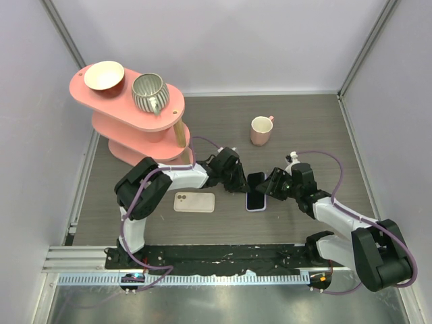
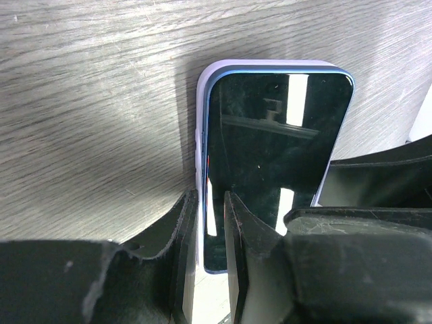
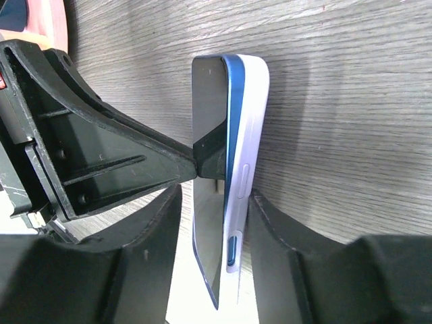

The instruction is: Put the phone into the phone case

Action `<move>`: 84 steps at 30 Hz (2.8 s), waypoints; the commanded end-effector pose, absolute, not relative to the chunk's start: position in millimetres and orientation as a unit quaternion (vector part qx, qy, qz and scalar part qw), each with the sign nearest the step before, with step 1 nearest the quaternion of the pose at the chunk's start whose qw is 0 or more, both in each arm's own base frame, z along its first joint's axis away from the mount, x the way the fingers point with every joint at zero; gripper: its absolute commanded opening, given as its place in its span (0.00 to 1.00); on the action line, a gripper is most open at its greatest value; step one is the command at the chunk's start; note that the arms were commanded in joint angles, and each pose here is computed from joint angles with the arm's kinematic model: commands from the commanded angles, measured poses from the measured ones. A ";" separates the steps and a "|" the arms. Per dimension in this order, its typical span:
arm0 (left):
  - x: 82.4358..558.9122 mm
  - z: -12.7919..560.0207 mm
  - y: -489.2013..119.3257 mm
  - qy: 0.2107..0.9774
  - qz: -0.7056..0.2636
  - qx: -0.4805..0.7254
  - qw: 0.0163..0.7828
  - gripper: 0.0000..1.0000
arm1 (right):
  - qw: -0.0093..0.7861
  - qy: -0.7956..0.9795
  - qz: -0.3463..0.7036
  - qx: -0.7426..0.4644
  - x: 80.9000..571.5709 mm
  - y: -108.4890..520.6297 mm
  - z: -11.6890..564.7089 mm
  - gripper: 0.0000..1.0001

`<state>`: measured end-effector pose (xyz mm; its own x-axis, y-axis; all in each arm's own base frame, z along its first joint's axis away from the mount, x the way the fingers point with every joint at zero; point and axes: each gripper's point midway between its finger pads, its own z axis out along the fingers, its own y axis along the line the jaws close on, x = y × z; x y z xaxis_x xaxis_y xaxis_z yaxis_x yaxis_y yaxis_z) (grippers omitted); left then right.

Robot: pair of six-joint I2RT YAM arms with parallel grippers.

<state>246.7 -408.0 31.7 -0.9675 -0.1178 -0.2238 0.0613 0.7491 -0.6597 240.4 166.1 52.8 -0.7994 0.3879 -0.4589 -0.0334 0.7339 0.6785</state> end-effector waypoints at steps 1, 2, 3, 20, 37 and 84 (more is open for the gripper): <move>229.1 21.1 -412.8 0.930 -0.350 0.006 0.113 0.24 | 0.314 0.846 0.429 0.040 242.1 195.9 95.0 0.45; 229.2 21.8 -412.9 0.930 -0.351 0.006 0.113 0.24 | 0.313 0.846 0.430 0.040 241.6 196.0 95.4 0.42; 228.9 22.0 -413.1 0.930 -0.351 0.004 0.112 0.24 | 0.315 0.845 0.431 0.040 241.1 195.9 96.2 0.40; 237.1 58.4 -422.3 0.912 -0.382 0.025 0.145 0.26 | 0.372 0.862 0.344 0.014 251.2 169.6 98.1 0.01; 251.1 209.8 -415.7 0.859 -0.432 0.107 0.252 0.62 | 0.468 0.784 0.407 -0.013 250.7 174.9 184.0 0.01; 171.3 291.5 -388.9 0.678 -0.667 0.204 0.232 0.06 | 0.505 0.525 0.681 -0.065 160.4 186.7 307.3 0.20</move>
